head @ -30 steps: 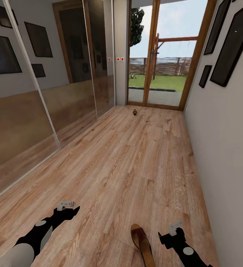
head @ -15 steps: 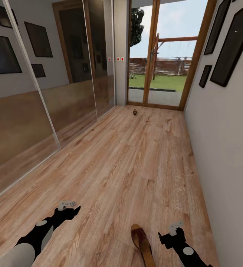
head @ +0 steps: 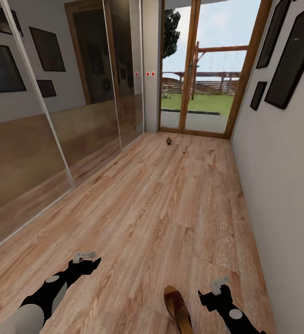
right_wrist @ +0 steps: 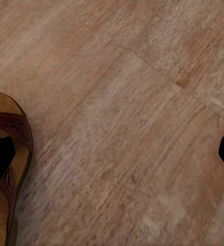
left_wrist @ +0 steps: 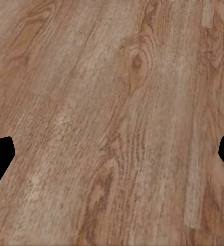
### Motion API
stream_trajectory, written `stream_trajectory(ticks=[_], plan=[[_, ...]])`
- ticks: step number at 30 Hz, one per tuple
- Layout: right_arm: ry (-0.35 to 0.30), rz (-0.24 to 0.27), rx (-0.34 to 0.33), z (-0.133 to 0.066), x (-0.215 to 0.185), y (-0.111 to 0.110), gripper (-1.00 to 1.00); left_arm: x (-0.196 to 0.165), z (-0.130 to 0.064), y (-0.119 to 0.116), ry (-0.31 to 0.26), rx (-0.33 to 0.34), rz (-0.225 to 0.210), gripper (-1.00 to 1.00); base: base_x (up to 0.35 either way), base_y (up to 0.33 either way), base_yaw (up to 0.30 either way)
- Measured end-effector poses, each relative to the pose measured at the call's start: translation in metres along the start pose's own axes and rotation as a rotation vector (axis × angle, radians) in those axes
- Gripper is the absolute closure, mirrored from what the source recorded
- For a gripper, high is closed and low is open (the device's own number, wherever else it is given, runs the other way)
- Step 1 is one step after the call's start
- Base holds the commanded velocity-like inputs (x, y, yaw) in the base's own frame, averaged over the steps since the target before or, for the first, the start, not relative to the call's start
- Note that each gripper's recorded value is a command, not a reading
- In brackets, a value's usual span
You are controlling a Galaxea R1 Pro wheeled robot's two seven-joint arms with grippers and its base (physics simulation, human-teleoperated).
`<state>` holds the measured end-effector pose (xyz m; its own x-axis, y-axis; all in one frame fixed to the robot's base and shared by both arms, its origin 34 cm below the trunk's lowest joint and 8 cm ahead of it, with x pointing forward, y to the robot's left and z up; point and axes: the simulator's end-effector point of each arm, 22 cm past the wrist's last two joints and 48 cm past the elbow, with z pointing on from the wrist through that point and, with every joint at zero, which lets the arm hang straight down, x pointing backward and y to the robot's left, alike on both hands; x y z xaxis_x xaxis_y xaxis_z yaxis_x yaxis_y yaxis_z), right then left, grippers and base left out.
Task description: Pick up the two gym shoes and the two sandals from the corridor floor and place them onto the hallstand (shoe rack) in the corridor, making sure they are on the rack and not on the floor. Arrange them so the two gym shoes are next to each other and the two sandals are next to each other.
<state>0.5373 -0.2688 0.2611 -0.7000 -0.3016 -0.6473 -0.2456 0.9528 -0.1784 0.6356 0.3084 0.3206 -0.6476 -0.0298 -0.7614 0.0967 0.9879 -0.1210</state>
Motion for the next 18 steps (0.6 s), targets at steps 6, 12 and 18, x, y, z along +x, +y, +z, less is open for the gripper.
stream_trajectory(ticks=[6,12,18], plan=[[0.0,0.0,-0.001,0.0,0.0001,0.0001,-1.0,0.0001,0.0002,-0.0009,0.0,0.001,-0.001,-1.0,0.002,0.0,0.0],[0.001,0.0,0.0,0.0,0.0002,0.0,-1.0,0.0004,0.0004,-0.0018,0.0,0.002,-0.002,-1.0,0.0,0.0,0.0],[0.0,0.0,0.0,0.0,-0.0001,0.0004,-1.0,0.0004,0.0007,-0.0036,0.0,0.004,-0.003,-1.0,0.054,0.0,0.0]])
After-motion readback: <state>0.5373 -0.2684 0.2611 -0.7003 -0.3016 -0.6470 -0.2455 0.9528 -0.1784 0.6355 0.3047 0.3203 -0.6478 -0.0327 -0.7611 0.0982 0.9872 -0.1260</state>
